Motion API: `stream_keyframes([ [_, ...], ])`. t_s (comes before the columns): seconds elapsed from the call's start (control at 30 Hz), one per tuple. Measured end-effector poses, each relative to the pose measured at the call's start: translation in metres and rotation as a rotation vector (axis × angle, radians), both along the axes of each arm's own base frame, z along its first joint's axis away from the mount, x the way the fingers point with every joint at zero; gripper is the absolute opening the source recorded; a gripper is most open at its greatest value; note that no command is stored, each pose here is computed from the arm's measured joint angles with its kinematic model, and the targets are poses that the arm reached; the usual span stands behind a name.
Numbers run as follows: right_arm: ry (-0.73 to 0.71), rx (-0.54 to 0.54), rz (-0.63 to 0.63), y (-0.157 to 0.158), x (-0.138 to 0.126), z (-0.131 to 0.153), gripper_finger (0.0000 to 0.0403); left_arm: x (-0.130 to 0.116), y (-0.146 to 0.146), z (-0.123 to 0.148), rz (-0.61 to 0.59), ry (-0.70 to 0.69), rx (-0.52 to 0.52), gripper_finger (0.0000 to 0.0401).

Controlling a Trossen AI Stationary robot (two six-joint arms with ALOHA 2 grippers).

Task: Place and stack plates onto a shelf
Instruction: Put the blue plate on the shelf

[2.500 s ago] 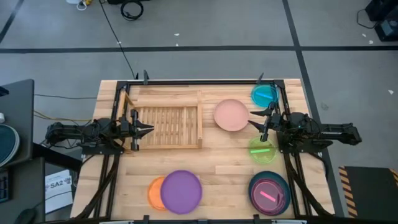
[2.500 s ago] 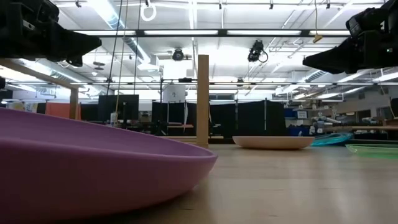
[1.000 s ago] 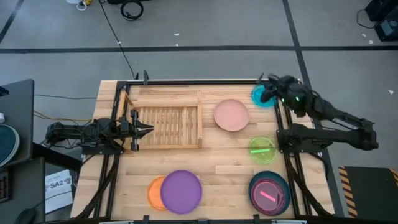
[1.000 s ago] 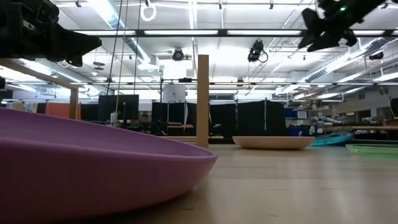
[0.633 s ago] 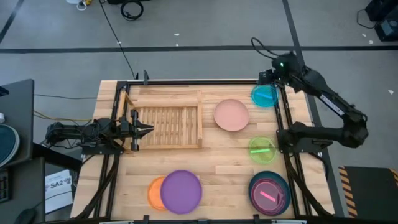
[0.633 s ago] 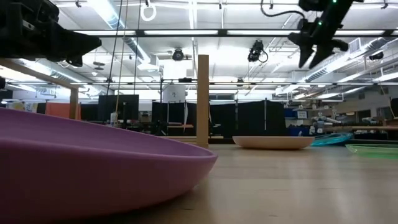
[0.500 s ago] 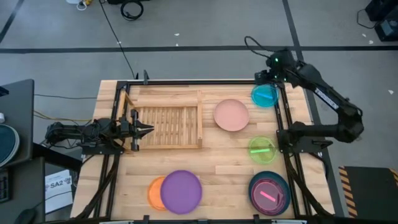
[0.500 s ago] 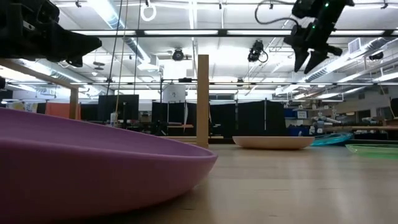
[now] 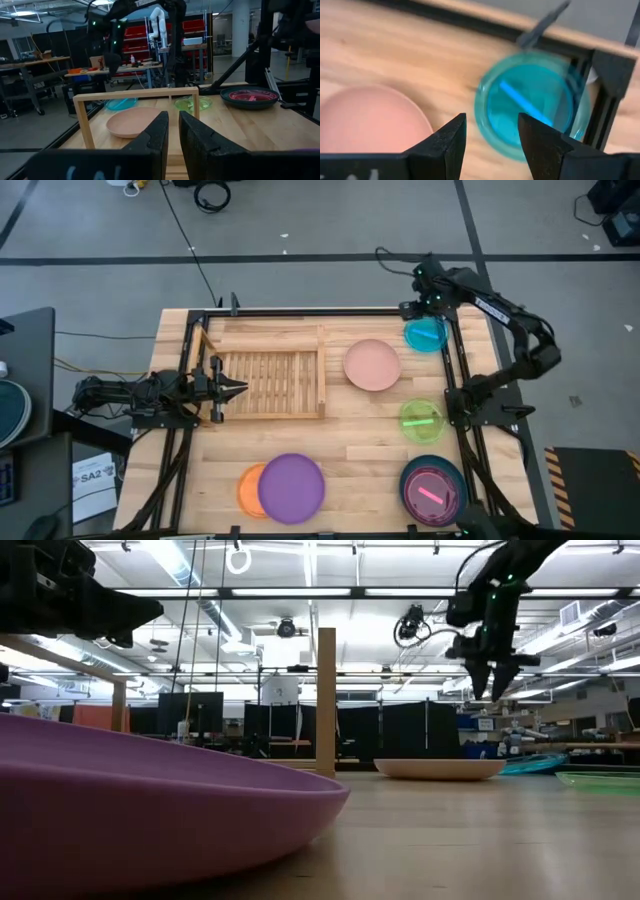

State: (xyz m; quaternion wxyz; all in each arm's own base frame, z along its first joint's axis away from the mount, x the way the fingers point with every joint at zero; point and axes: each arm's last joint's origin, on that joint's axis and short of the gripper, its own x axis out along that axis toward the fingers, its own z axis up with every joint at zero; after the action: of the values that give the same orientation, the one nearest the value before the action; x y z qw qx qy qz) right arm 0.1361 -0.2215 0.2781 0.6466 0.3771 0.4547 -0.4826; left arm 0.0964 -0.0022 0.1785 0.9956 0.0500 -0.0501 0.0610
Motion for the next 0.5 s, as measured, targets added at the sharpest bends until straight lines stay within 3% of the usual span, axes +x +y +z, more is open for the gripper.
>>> stream_keyframes([
  [0.2, 0.074, 0.15, 0.058, 0.0, 0.011, -0.023, 0.0181, 0.0, 0.0, 0.0, 0.0, 0.001, 0.0, 0.005],
  [0.5, 0.153, 0.201, 0.24, 0.009, 0.041, -0.042, 0.018, 0.0, 0.0, 0.0, 0.0, 0.001, 0.0, 0.005],
])
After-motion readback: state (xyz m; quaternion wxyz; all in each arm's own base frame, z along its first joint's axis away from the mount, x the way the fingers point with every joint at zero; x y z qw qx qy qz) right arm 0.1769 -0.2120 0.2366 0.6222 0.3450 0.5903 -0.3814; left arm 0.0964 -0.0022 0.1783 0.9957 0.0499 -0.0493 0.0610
